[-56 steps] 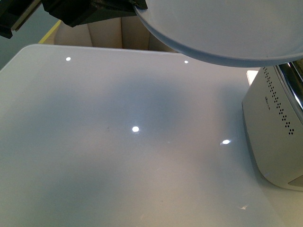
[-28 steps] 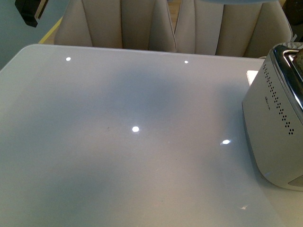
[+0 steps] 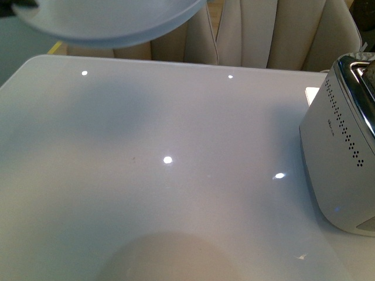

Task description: Left arm holds plate, right arm toasts bread

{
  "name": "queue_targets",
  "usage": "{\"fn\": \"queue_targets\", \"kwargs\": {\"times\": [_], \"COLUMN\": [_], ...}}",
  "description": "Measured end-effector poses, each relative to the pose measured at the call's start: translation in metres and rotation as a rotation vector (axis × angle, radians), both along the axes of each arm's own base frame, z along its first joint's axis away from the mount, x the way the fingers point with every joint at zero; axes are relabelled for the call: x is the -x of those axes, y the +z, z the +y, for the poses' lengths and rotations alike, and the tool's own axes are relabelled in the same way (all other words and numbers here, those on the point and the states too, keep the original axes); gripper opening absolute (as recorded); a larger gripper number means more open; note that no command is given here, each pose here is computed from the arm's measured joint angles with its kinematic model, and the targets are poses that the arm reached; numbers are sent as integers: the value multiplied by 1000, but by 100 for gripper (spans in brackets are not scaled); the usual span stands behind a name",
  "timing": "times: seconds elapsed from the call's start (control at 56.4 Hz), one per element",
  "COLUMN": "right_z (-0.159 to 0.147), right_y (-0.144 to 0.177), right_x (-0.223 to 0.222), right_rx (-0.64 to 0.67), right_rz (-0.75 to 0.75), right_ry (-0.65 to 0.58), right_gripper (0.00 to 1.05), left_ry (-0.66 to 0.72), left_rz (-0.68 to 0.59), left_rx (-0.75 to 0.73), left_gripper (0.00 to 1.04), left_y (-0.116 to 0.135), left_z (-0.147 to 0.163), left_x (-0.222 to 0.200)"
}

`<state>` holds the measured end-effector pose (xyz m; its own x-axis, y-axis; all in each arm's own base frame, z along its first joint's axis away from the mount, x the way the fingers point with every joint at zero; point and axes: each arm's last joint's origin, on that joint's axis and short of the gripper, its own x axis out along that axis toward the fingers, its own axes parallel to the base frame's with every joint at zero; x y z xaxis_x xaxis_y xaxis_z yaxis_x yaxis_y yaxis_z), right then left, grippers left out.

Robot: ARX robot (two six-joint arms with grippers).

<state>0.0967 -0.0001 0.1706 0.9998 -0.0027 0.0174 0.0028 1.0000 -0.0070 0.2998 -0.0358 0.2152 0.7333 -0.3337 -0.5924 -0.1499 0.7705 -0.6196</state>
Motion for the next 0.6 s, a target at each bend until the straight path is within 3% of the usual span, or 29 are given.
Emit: {"fn": "queue_targets", "kwargs": {"times": [0.266,0.602], "right_z": [0,0], "right_y": [0,0], "right_x": [0,0], "right_rx": [0,0], "right_rz": [0,0], "right_ry": [0,0], "right_gripper": [96,96], "left_ry": [134,139], "left_rz": [135,213], "left_rx": [-64,-60], "left_gripper": [3,3], "left_y": [-63,-116], "left_z": [68,83], "left_x": [26,44]}}
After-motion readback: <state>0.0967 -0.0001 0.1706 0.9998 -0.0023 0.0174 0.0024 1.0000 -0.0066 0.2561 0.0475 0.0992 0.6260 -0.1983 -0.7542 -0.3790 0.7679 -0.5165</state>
